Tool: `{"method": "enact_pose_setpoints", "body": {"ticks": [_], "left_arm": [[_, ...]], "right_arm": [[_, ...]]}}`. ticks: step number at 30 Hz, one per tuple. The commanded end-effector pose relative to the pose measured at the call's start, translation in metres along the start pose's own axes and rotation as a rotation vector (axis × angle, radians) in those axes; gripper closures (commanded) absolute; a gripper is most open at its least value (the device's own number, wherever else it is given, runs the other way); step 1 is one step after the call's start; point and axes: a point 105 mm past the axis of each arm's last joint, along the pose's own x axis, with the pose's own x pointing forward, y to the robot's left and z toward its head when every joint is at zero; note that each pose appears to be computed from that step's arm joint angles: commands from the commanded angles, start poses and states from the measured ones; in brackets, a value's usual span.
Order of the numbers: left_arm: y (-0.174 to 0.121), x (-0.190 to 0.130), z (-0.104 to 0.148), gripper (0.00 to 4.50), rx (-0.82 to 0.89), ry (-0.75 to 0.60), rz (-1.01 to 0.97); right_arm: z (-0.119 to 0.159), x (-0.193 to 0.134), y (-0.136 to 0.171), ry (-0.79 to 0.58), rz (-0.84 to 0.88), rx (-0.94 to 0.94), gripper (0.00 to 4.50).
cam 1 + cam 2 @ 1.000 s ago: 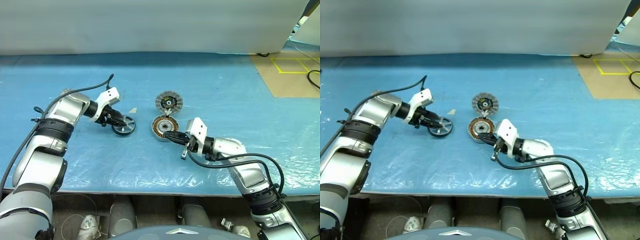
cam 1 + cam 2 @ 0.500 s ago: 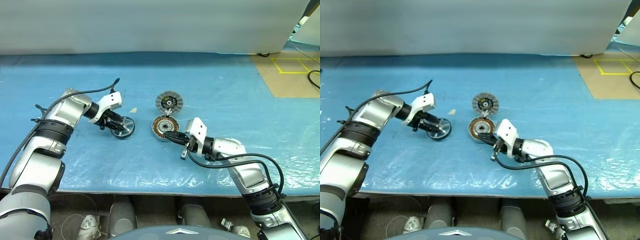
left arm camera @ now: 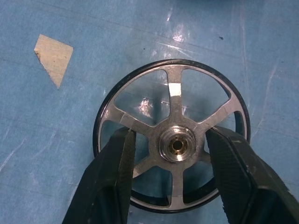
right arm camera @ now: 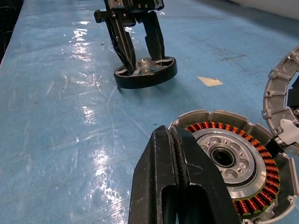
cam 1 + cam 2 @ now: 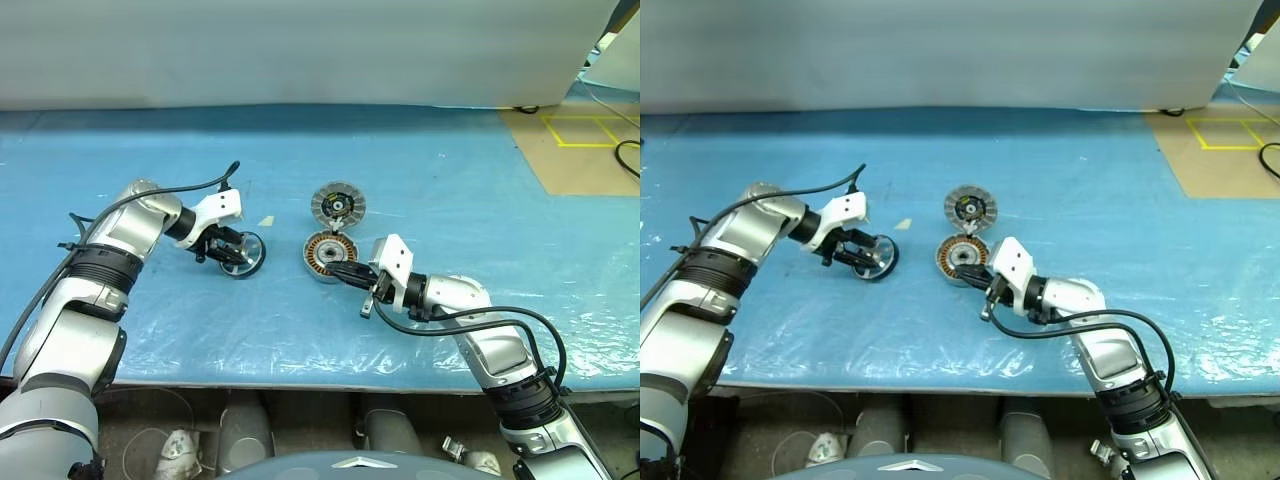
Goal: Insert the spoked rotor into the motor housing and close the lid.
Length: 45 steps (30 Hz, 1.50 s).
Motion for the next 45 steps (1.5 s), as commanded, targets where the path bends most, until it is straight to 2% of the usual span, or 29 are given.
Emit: {"method": "enact_pose_setpoints", "body": {"ticks": [1,3,12,20,29,35,45], "left_arm": [[-0.001,0.005,-0.004,2.73,-0.008,0.009,0.009],[0.000,0.005,-0.001,2.88,-0.006,-0.009,0.020],[-0.002,-0.003,0.020,2.89,-0.050,-0.142,0.003],[-0.024,-0.013,0.038,2.89,-0.088,-0.394,-0.107],[-0.033,-0.010,0.061,2.89,-0.094,-0.582,-0.121],[-0.030,-0.003,0.075,2.89,-0.078,-0.652,-0.096],[-0.027,0.009,0.093,2.89,-0.078,-0.684,-0.110]], "right_arm": [[0.015,0.000,-0.002,-0.051,-0.009,-0.036,4.50],[0.016,-0.001,-0.003,-0.052,-0.011,-0.037,4.50],[0.016,-0.006,-0.006,-0.050,-0.014,-0.036,4.50],[0.017,-0.026,-0.015,-0.062,-0.017,-0.023,4.50],[0.004,-0.055,-0.027,-0.033,-0.042,-0.001,4.50],[-0.008,-0.063,-0.035,0.003,-0.051,-0.018,4.50],[-0.014,-0.061,-0.034,0.004,-0.053,-0.020,4.50]]}}
